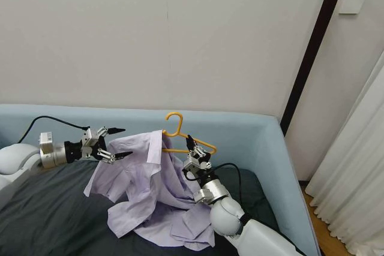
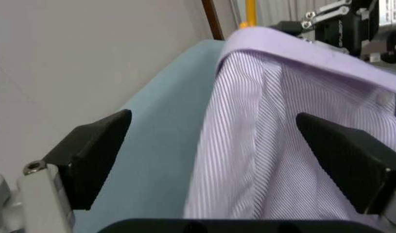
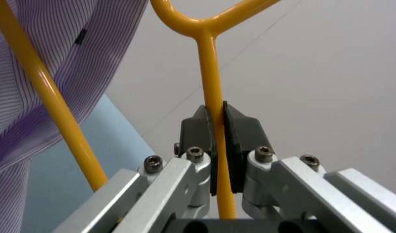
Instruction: Pick up the clothes from the sofa and hang them on the clothes hanger.
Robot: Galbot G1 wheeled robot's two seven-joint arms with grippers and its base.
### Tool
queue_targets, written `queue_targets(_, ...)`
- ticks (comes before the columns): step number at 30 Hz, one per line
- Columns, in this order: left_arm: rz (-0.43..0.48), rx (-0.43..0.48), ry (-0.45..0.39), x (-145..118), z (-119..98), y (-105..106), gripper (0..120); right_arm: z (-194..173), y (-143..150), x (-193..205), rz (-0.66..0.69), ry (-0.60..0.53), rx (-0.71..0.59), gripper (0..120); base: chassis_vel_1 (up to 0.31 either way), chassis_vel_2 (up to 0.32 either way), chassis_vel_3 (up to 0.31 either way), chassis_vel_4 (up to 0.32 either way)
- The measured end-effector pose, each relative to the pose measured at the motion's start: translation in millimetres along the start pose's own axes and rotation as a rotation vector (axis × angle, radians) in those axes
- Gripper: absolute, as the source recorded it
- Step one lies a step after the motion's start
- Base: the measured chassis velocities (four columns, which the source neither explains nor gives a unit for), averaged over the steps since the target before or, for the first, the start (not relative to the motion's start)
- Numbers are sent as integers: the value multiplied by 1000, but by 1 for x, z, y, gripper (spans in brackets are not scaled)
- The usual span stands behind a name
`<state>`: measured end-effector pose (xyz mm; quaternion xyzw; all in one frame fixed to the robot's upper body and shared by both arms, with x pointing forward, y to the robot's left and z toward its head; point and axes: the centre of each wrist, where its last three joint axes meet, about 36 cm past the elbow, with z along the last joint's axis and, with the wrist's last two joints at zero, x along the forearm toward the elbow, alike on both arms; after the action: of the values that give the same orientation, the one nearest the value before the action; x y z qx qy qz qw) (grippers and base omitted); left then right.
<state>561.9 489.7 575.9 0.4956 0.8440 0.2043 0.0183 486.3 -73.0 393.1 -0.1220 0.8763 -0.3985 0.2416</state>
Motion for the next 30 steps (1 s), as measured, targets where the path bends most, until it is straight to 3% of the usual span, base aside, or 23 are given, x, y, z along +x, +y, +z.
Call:
queue_targets(4,25,-6,5,-8,-9,14,100,2,0,-1,1,3,9,4,0,0,0,0)
queue_targets(6,81,-1,36,-16,-12,25,100,3,1,-2,2,2,18,4,0,0,0,0)
queue_targets(13,197,5,121,-36,-3,44,98,4,-1,-5,11,-12,26,4,0,0,0,0)
queue_targets(18,218,5,132,-54,2,51,84,6,-3,-5,15,-16,33,4,0,0,0,0)
queue_targets(22,246,-3,123,-68,-3,54,65,9,-6,-5,19,-19,40,4,0,0,0,0)
queue_targets(30,278,4,122,-77,-2,57,38,13,-9,-7,24,-24,47,4,0,0,0,0)
